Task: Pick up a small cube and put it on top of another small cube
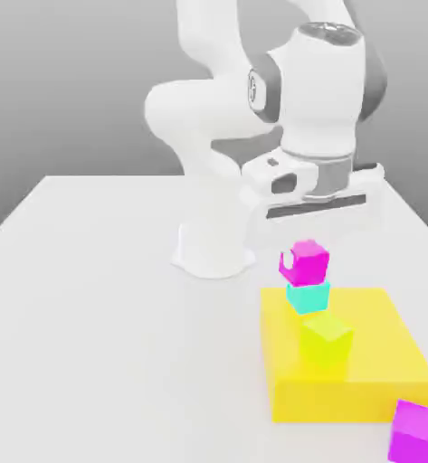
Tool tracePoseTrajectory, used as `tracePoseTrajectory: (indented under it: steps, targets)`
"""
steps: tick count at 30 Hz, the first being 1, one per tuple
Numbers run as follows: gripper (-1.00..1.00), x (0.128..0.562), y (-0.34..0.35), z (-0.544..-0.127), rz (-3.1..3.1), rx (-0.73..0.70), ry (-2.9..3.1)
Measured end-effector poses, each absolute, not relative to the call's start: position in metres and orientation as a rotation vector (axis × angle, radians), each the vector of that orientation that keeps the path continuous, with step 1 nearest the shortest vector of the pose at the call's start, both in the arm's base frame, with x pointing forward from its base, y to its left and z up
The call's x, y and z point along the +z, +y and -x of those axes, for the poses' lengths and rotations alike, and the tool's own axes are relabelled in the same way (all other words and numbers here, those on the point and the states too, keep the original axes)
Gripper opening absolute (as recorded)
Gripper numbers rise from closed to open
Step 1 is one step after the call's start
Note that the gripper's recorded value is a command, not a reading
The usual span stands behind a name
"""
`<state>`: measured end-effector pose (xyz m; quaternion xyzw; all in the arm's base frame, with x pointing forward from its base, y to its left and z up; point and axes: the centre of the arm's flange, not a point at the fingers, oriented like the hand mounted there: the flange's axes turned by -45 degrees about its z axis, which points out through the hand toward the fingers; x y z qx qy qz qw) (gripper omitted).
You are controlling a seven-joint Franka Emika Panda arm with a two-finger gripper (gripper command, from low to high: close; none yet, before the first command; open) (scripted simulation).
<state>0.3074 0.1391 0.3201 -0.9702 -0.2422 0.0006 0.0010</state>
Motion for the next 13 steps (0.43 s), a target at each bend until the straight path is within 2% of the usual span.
tracePoseTrajectory:
  steps: [4,10,11,13]
  targets:
    - [-1.00,0.321,0.151,-0.268,2.959,0.001,-1.044]
    - [-1.00,0.268,0.153,-0.262,2.942,0.001,-1.097]
    - [1.00,0.261,0.152,-0.261,2.942,0.001,-1.097]
    - [1.00,0.261,0.152,-0.261,2.942,0.001,-1.097]
